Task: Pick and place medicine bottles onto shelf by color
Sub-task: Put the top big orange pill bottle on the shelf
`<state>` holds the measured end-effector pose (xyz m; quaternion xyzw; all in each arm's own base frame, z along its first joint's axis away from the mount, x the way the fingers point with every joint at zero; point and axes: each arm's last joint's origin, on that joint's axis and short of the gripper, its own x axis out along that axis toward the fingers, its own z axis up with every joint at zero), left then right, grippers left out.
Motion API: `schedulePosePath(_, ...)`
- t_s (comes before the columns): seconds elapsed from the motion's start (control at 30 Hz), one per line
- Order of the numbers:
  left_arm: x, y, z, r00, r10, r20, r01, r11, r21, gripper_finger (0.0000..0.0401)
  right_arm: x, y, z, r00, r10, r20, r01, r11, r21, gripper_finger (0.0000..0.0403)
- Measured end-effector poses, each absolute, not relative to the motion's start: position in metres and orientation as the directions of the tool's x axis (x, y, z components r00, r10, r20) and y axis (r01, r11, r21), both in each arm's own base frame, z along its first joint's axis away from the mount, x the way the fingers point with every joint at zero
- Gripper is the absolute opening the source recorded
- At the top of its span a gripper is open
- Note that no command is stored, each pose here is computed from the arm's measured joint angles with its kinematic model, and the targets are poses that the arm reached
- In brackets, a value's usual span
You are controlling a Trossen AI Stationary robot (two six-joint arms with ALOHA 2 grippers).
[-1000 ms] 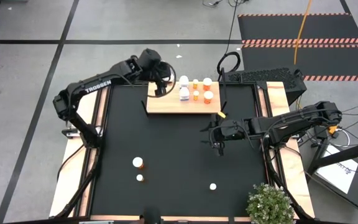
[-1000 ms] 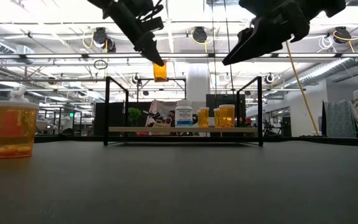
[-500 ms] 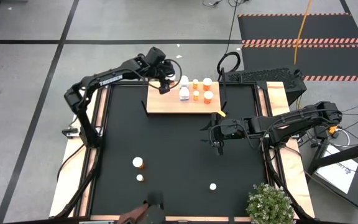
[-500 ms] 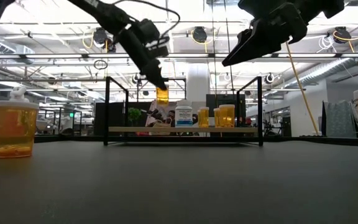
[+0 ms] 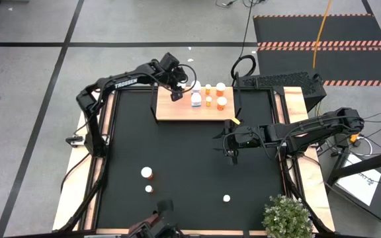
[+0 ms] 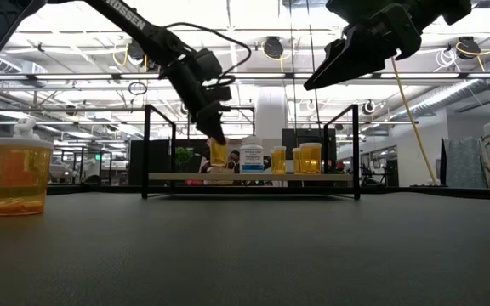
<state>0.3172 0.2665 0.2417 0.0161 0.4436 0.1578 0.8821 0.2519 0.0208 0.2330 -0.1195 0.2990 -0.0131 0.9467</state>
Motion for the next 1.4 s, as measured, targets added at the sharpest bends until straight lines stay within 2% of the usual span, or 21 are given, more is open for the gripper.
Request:
schedulePosePath(0.73,0.321,0.272,0.238,0.57,0.319,-0.758,-0.357,0.926,0.122,0.0223,0.252,0.021,0.233,0.821,-0.096,-0.563,-0.047,0.971,-0.234,0.0205)
schedulePosePath(1.03,0.327,0.275,0.217,0.536,0.303,-0.788,-0.362,0.926,0.109,0.0223,0.252,0.021,0.233,0.821,-0.096,-0.563,-0.047,0.971,-0.234,0.0205)
schedulePosePath(1.4,0.327,0.275,0.216,0.526,0.313,-0.791,-0.369,0.922,0.12,0.0227,0.252,0.021,0.233,0.821,-0.096,-0.564,-0.047,0.971,-0.234,0.0205)
